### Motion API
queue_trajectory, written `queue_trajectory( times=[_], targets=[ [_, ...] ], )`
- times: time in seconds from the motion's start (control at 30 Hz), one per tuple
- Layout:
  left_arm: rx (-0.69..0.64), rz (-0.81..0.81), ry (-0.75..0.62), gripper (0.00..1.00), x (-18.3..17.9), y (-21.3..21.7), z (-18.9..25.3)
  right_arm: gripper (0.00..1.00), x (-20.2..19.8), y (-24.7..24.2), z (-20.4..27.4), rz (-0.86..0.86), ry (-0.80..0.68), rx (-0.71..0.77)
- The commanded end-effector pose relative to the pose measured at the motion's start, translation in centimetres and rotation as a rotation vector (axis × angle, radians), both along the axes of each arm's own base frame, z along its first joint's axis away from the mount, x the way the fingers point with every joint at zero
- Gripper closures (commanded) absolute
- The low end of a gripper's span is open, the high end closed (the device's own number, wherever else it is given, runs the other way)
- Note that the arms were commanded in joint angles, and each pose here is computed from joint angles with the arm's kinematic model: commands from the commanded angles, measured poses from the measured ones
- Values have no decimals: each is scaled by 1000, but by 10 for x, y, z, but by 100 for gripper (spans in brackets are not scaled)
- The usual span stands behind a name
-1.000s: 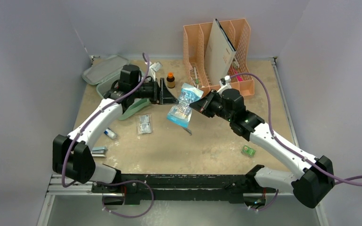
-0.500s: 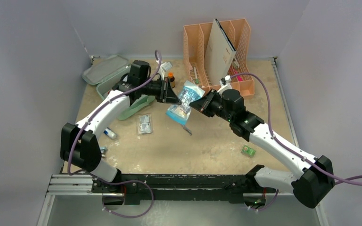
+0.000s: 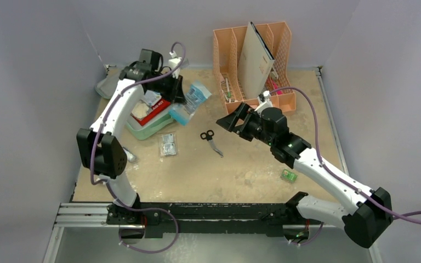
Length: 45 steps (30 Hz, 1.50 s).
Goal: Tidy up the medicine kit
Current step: Pick up the medical item at the center of the board, then place the medical item at the medicine box.
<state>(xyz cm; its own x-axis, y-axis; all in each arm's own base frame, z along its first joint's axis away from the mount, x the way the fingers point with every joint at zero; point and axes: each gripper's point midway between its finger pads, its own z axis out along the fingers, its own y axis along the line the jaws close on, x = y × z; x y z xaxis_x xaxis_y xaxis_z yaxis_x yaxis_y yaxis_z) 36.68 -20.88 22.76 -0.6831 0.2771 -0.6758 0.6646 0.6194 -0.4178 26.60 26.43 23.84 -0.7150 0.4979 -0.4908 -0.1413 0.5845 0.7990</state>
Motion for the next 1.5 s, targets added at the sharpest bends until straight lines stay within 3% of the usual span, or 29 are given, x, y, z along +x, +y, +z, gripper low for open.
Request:
queue_trajectory(
  times=[0.0,0.13,0.5,0.6,0.8,1.03,1.23,1.47],
  targets=[
    [261,-6,-43,100,20,62,-8,1,-12,-9,-2,19,-18,-46],
    [360,-2,-53,100,39,97,-22,1,-20,-16,-10,25,-1,-82],
    [370,169,-53,100,95,195,-51,1,-12,-18,-18,42,-24,-183],
    [408,126,-62,100,106,205,-67,1,-8,-15,-19,61,-22,-214],
    [353,118,-80,100,131,203,-78,1,-3,-5,-28,93,13,-223],
    [435,169,-72,100,148,221,-107,1,6,7,-23,115,-6,-201],
    [503,222,-157,68,171,235,-104,1,11,11,-24,109,-15,-186],
    [552,325,-286,50,182,242,-59,1,11,14,-22,113,-23,-173]
  ],
)
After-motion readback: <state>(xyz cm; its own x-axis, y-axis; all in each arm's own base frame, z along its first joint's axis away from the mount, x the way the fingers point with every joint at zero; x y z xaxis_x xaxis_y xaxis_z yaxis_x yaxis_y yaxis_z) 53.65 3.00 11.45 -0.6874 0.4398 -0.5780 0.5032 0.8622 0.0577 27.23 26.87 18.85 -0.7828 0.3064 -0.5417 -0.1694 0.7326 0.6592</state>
